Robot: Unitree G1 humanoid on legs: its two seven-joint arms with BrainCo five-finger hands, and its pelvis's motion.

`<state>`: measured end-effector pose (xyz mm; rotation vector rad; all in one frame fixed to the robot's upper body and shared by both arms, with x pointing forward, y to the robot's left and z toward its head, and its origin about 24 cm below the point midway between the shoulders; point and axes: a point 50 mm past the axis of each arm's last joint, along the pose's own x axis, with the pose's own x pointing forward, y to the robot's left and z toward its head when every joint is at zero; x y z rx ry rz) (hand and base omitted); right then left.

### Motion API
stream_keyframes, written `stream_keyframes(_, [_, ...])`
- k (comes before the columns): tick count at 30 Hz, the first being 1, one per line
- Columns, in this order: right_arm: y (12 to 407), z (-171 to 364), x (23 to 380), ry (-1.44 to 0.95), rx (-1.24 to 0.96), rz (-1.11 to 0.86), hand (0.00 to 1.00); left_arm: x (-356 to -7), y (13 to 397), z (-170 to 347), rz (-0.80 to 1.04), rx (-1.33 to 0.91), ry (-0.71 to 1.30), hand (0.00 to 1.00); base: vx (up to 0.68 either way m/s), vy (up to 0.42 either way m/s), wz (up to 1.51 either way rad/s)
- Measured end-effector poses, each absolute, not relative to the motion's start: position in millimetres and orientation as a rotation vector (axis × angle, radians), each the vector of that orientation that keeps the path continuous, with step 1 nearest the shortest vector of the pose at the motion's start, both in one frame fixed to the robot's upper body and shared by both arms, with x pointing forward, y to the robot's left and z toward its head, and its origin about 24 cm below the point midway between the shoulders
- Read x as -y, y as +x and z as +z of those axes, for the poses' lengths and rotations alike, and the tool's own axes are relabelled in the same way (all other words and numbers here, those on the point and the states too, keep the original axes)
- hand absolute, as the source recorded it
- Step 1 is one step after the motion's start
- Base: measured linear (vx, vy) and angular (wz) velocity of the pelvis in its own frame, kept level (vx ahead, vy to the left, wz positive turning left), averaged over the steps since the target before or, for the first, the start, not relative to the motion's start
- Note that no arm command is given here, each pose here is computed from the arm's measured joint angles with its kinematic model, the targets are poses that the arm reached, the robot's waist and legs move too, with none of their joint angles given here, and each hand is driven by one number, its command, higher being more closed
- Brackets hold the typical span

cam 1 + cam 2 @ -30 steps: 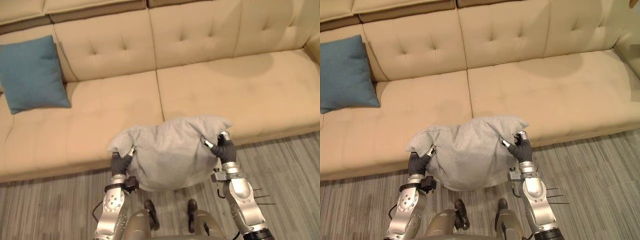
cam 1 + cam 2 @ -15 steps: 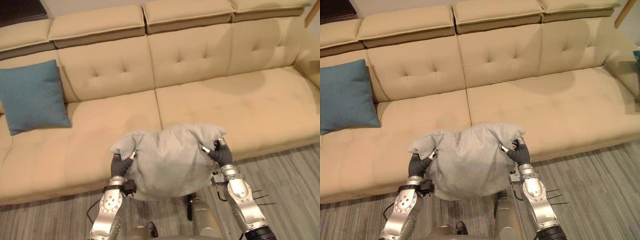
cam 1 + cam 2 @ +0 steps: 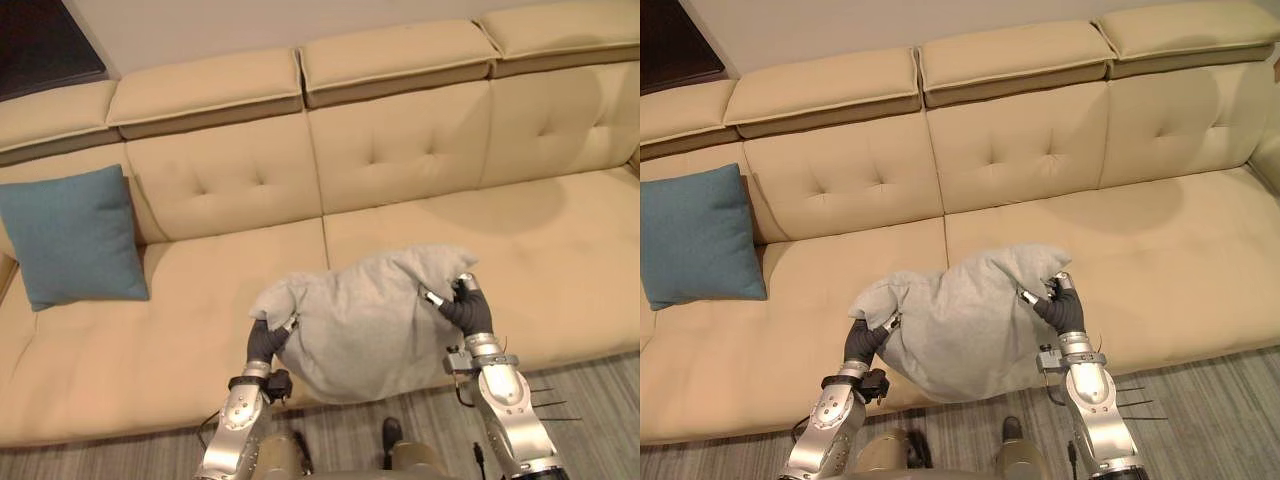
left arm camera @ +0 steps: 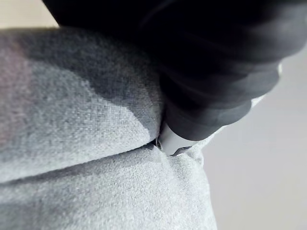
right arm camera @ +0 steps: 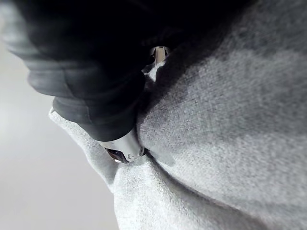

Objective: Pick up cushions and gather them together orderly.

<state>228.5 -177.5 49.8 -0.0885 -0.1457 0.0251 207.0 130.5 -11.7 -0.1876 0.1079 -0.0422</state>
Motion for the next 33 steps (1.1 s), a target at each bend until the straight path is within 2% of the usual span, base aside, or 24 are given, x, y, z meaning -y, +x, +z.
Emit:
stream_keyframes(5, [243, 59, 164, -0.05, 0.191, 0.029, 1.0, -141, 227, 5, -0.036, -0.035, -0.119, 1.0, 0.06, 0.164, -0.08])
stream_keyframes(9, [282, 95, 154, -0.073, 0.329, 0.015, 1.0, -143, 265, 45, -0.018, 0.134, -0.04, 1.0, -0.01, 0.086, -0.1])
stream_keyframes(11, [312, 140, 144, -0.068, 0.47, -0.001, 1.0, -146, 298, 88, 0.047, 0.293, 0.007, 1.0, -0.05, 0.055, -0.02])
stream_keyframes(15, [345, 206, 135, -0.072, 0.635, -0.039, 1.0, -152, 342, 155, 0.152, 0.482, 0.081, 1.0, -0.07, 0.02, 0.07])
stream_keyframes(17, [360, 254, 133, -0.049, 0.735, -0.092, 1.0, -155, 364, 206, 0.23, 0.602, 0.101, 1.0, -0.09, 0.001, 0.11])
stream_keyframes(23, [362, 341, 125, 0.024, 0.916, -0.163, 1.0, -162, 379, 308, 0.362, 0.806, 0.065, 1.0, -0.06, -0.017, 0.07])
stream_keyframes(28, [370, 364, 131, 0.023, 0.911, -0.213, 1.0, -163, 383, 339, 0.365, 0.831, 0.073, 1.0, -0.03, -0.003, 0.05])
stream_keyframes(29, [372, 364, 133, 0.025, 0.899, -0.221, 0.0, -162, 384, 339, 0.361, 0.822, 0.079, 0.0, 0.0, -0.007, 0.06])
stream_keyframes(33, [381, 354, 145, 0.056, 0.827, -0.254, 0.0, -160, 393, 326, 0.335, 0.753, 0.075, 0.0, 0.01, -0.004, 0.04])
